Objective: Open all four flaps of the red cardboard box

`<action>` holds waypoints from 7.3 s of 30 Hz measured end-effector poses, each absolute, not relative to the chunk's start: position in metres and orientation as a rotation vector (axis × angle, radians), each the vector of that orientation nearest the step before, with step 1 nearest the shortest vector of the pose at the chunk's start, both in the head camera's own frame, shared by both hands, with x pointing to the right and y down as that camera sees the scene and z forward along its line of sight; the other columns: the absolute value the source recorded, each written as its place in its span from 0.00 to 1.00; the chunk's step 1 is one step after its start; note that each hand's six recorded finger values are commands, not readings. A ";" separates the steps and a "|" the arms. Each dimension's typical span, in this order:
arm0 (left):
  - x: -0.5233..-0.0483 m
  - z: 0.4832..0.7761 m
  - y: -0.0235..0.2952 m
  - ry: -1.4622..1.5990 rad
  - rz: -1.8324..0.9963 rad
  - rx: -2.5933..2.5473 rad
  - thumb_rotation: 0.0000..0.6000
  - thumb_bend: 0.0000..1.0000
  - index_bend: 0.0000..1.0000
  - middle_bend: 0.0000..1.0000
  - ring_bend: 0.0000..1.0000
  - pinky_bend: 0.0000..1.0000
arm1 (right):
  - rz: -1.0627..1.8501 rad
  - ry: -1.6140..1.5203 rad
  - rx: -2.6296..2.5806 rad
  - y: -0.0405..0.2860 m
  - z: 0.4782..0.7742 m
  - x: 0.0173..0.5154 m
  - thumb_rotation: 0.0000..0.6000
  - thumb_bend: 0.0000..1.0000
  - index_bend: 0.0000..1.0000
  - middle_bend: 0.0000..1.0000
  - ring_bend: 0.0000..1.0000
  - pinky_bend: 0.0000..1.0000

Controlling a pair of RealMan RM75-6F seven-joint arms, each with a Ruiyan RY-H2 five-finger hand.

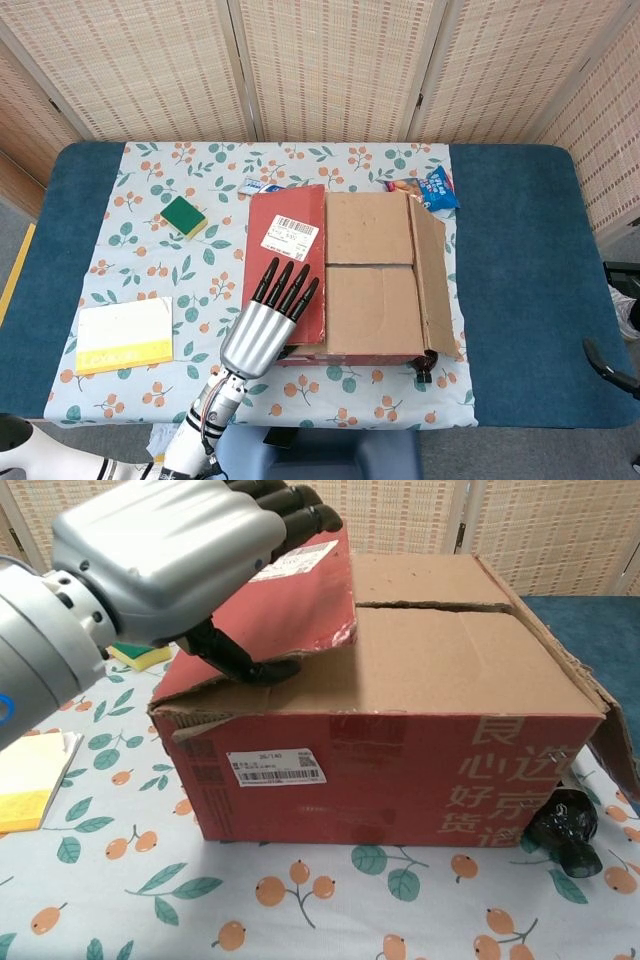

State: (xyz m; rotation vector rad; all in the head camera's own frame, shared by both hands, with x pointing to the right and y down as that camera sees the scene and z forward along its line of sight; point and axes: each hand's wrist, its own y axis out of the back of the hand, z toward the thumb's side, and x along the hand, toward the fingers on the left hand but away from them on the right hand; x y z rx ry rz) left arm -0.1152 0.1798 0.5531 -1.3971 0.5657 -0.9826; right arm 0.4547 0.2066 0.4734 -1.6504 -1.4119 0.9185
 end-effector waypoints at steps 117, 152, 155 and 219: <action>-0.454 0.529 0.244 1.158 -1.327 -1.428 1.00 0.34 0.00 0.04 0.00 0.03 | 1.081 -0.790 -1.756 0.067 0.651 0.171 1.00 0.37 0.00 0.00 0.00 0.00; -0.501 0.531 0.227 1.329 -1.430 -1.465 1.00 0.34 0.00 0.01 0.00 0.01 | 0.988 -1.207 -1.652 -0.079 0.612 0.148 1.00 0.37 0.00 0.00 0.00 0.00; -0.504 0.532 0.226 1.334 -1.442 -1.463 1.00 0.34 0.00 0.01 0.00 0.01 | 0.981 -1.244 -1.653 -0.088 0.609 0.152 1.00 0.37 0.00 0.00 0.00 0.00; -0.493 0.555 0.217 1.222 -1.511 -1.397 1.00 0.35 0.00 0.00 0.00 0.00 | 1.154 -1.315 -2.956 0.040 0.598 0.243 1.00 0.37 0.00 0.00 0.14 0.20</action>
